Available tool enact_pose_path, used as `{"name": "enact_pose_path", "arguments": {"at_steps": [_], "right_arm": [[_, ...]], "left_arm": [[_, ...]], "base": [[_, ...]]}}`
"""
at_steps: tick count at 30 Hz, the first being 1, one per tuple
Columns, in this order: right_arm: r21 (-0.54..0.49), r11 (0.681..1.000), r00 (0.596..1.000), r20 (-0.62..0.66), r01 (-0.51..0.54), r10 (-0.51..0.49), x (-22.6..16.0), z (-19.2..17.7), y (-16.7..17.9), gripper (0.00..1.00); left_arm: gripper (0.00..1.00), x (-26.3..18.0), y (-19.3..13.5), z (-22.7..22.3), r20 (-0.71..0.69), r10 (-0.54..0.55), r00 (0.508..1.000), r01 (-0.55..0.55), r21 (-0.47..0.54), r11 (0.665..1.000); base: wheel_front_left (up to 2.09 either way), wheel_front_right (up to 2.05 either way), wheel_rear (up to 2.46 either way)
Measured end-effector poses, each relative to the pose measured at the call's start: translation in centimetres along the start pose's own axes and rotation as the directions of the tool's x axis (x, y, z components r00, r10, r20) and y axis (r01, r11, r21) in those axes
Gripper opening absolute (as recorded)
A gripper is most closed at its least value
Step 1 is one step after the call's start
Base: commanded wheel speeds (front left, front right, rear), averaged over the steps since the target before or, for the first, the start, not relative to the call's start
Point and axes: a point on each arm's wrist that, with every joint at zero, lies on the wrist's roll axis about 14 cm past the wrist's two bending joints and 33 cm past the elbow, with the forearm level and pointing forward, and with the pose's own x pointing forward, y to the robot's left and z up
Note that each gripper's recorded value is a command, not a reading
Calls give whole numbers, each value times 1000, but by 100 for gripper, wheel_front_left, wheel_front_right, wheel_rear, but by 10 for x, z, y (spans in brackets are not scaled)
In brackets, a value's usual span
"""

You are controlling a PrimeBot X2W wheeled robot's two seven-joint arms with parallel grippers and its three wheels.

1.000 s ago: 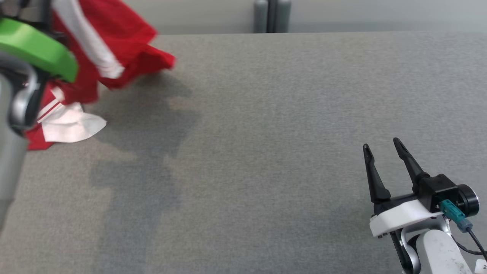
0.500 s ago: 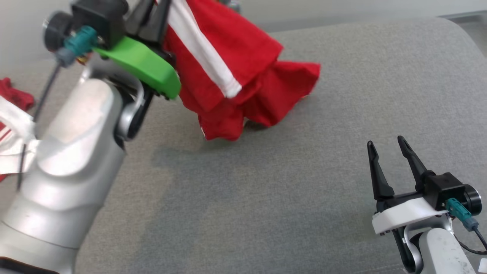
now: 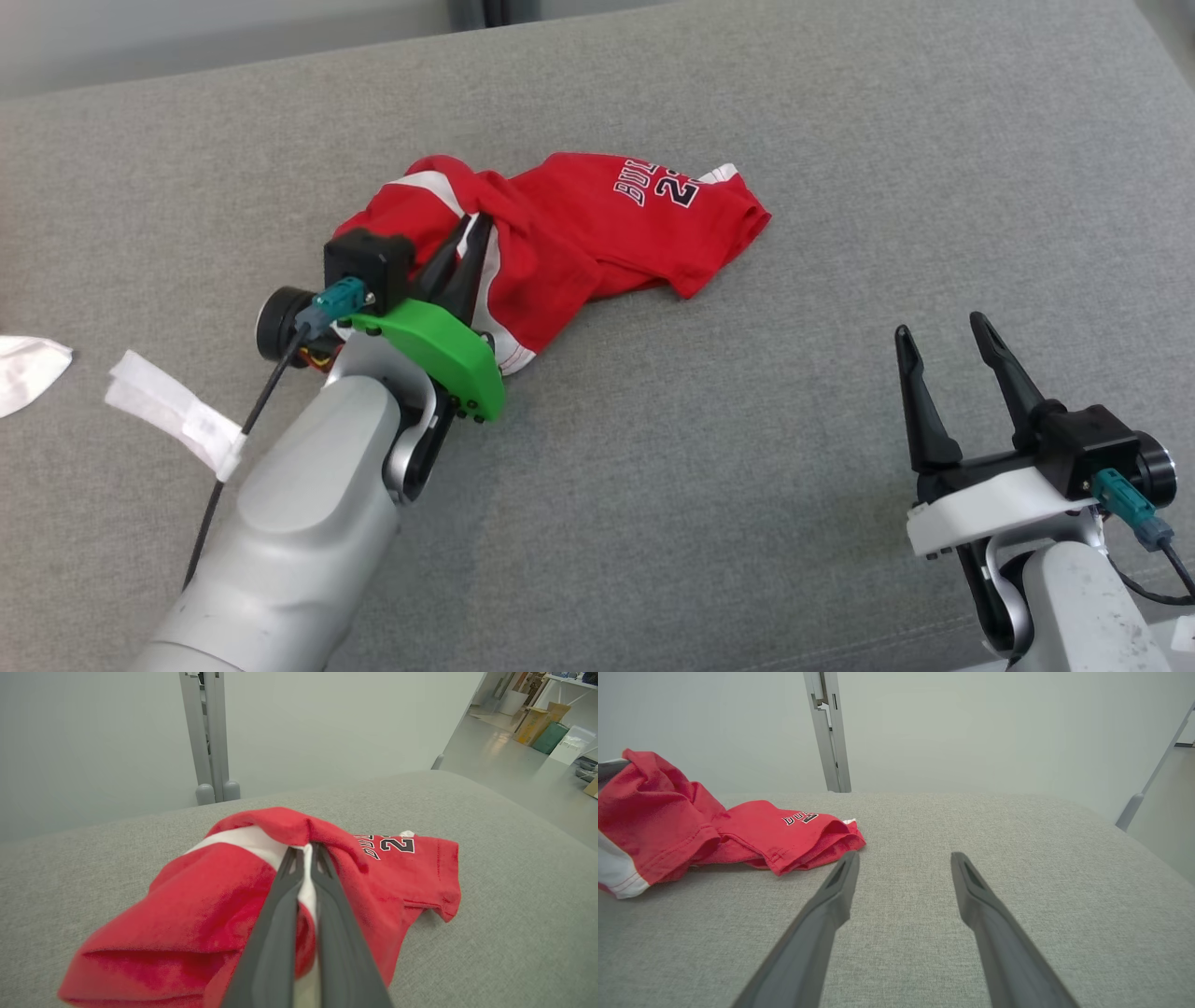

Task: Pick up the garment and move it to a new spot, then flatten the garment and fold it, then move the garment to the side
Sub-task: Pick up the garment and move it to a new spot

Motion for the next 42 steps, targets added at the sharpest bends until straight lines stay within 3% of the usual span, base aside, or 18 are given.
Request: {"name": "enact_pose_path", "arguments": {"at_steps": [6,7,8,9,24,32,42], "right_arm": [[-2,1000,1000,-14,5,-5,0,-5,-2,100],[-2,1000,1000,-14,5,-5,1,-5,-2,100],[-2,1000,1000,-13,5,-5,1,-5,-2,100],[-2,1000,1000,-12,5,-5,1,-4,-2,100],[-10,999,999,28,-42,42,-10,12,14,100],[-10,996,994,69,-87,88,-21,27,30,100],[-5,989,984,102,-149,149,-27,39,52,100]], "left_arm": [[0,-6,1,-37,-77,9,997,-11,-24,1000],[7,-7,0,-38,-78,7,997,-9,-22,1000],[41,-8,-1,-37,-75,1,997,-2,-15,1000],[100,-8,-2,-33,-59,-1,998,0,-13,1000],[100,-61,-2,5,95,60,994,-62,20,998],[100,-106,5,13,147,157,977,-159,0,987],[100,-163,25,10,192,318,928,-310,-70,948]], "base": [[0,0,0],[0,0,0],[0,0,0],[0,0,0],[0,0,0],[0,0,0],[0,0,0]]}}
